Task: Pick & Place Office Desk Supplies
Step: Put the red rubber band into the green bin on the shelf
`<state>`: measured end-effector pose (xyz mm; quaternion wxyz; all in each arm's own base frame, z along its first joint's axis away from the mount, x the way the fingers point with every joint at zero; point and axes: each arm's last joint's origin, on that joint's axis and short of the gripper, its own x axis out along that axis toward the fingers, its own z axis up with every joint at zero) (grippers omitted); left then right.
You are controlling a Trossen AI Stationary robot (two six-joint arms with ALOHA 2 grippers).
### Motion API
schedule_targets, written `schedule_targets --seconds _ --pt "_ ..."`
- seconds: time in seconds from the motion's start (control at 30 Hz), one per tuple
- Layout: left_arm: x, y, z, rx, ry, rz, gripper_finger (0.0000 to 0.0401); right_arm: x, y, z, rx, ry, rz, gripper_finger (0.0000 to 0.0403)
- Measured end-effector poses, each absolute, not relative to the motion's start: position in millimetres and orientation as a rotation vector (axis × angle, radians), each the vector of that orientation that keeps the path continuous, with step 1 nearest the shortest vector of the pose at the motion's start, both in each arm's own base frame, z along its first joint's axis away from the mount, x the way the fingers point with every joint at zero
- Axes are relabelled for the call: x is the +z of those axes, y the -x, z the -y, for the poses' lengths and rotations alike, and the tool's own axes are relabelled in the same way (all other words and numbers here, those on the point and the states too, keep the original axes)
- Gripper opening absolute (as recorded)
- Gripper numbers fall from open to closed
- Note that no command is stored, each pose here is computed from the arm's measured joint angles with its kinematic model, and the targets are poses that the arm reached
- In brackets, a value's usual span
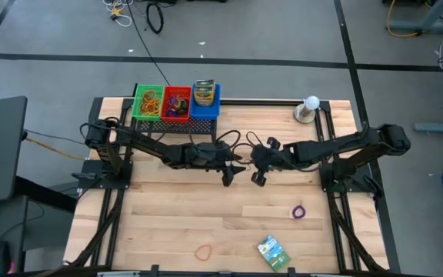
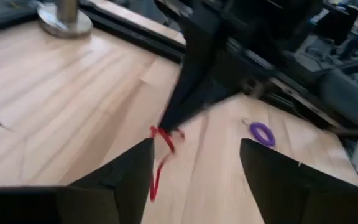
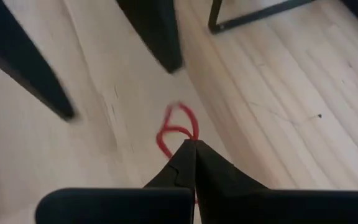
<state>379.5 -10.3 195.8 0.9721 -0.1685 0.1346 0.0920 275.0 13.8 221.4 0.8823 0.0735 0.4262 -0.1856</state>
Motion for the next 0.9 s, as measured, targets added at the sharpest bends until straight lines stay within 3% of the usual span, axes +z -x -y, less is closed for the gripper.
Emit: schedule_targets --seconds 0.2,0.53,0.67,0.9 --pt "198 -381 9 0.277 0.286 -0.269 0.0257 228 -281 -26 -0.416 -0.223 -0.762 0.0001" --pt "193 -379 16 0.243 0.235 -0.337 0.0236 234 -287 -35 -0.404 -0.247 -0.656 0.0" --pt "192 -377 15 0.247 0.2 -0.366 0.019 238 -287 -35 -0.405 -0.251 -0.635 0.0" --pt "206 -373 15 0.247 0.16 -0.337 0.006 241 -285 -34 -0.41 -0.247 -0.623 0.0"
